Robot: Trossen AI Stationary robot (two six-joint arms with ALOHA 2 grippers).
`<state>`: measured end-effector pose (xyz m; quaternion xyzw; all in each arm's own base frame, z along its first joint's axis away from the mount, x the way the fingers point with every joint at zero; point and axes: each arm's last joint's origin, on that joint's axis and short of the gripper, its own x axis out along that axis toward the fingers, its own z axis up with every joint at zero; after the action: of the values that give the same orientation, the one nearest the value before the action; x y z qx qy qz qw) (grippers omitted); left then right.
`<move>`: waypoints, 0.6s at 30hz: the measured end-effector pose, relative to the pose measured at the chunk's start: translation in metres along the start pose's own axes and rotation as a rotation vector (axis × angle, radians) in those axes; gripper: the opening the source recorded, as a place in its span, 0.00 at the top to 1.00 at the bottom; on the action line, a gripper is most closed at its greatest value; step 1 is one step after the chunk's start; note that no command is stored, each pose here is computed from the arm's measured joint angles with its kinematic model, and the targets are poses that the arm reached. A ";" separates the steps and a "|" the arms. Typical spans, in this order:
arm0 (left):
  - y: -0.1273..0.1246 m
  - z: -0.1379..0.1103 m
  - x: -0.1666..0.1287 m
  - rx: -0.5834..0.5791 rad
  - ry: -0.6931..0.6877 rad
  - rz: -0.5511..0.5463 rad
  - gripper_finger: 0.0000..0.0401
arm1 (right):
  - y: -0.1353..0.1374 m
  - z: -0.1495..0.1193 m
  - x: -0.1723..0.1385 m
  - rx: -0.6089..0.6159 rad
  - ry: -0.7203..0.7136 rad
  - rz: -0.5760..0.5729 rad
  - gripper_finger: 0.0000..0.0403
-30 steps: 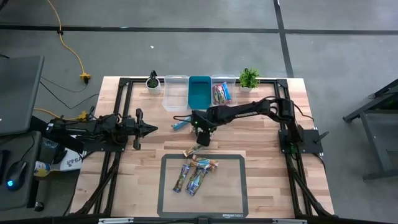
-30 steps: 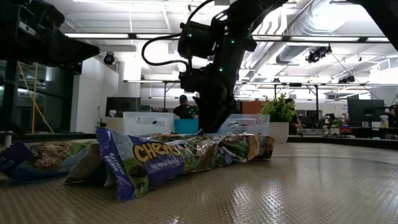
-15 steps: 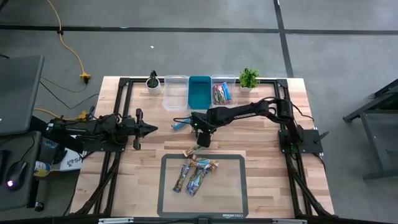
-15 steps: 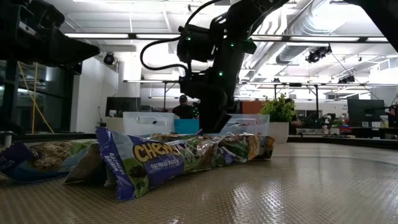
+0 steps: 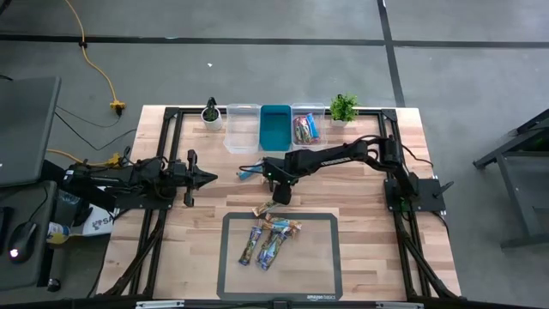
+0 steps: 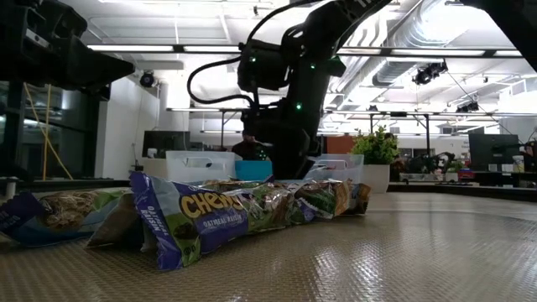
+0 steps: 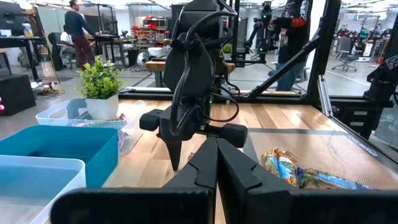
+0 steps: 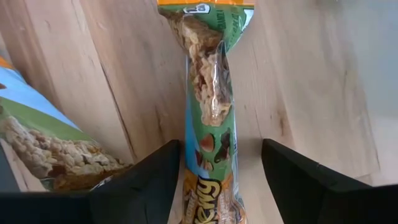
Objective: Pick and place Granola Bars by type
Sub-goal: Put the yellow granola bar into the blue bin
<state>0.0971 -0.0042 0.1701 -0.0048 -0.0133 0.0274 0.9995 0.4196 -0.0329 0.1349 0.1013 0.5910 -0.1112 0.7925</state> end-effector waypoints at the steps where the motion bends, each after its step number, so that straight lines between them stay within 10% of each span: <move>1: 0.000 0.000 0.000 0.000 0.000 0.000 1.00 | 0.000 0.000 0.000 -0.001 0.000 -0.001 0.47; 18: 0.000 0.000 0.000 0.000 0.000 0.001 1.00 | -0.001 0.000 -0.001 -0.014 -0.002 0.007 0.81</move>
<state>0.0971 -0.0042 0.1701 -0.0046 -0.0132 0.0278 0.9995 0.4189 -0.0333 0.1361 0.0978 0.5905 -0.1047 0.7942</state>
